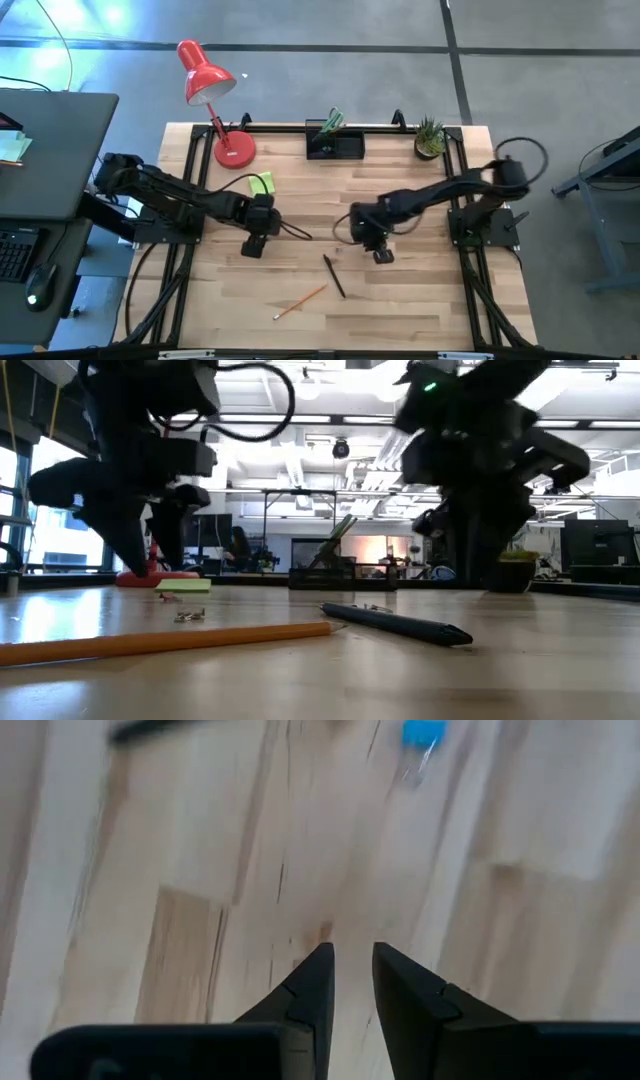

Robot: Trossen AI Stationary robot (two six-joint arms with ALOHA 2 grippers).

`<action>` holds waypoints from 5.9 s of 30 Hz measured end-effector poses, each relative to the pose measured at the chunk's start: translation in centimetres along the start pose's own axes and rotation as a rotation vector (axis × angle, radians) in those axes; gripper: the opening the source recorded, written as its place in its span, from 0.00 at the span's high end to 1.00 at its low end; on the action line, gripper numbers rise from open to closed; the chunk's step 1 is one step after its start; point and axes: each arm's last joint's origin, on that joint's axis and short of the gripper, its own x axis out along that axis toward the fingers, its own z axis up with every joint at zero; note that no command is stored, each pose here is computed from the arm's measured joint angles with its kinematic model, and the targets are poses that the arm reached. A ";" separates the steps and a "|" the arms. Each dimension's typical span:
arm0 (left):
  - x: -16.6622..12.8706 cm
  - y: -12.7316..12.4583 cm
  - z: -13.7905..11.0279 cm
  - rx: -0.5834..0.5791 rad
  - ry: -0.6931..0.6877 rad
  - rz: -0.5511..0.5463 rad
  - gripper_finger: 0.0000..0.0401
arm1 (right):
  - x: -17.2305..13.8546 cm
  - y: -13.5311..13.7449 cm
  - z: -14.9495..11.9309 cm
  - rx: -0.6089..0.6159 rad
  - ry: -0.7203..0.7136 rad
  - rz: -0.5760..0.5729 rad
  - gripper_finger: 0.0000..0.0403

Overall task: Pick and place office supplies into organizer
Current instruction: Put the pink binder clip into the desk organizer, then put the green binder clip into the desk organizer

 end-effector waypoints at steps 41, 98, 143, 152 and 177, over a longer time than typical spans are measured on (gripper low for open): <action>2.8 3.0 -0.1 -0.097 0.020 -0.159 0.67 | -1.9 2.8 -7.8 -0.040 -0.611 -0.174 0.83; 4.0 1.8 0.0 -0.042 0.082 -0.090 0.78 | -1.7 2.7 -8.0 -0.019 -0.579 -0.164 0.83; 5.0 22.4 3.1 -0.173 -0.490 0.482 0.87 | -2.4 2.7 -7.1 -0.032 -0.696 -0.231 0.83; 5.3 22.6 2.9 -0.208 -0.458 0.534 0.73 | -2.4 2.7 -7.1 -0.025 -0.696 -0.229 0.83; -1.1 7.1 5.9 0.074 -0.270 -0.029 0.66 | -2.1 2.5 -7.6 0.043 -0.649 -0.246 0.83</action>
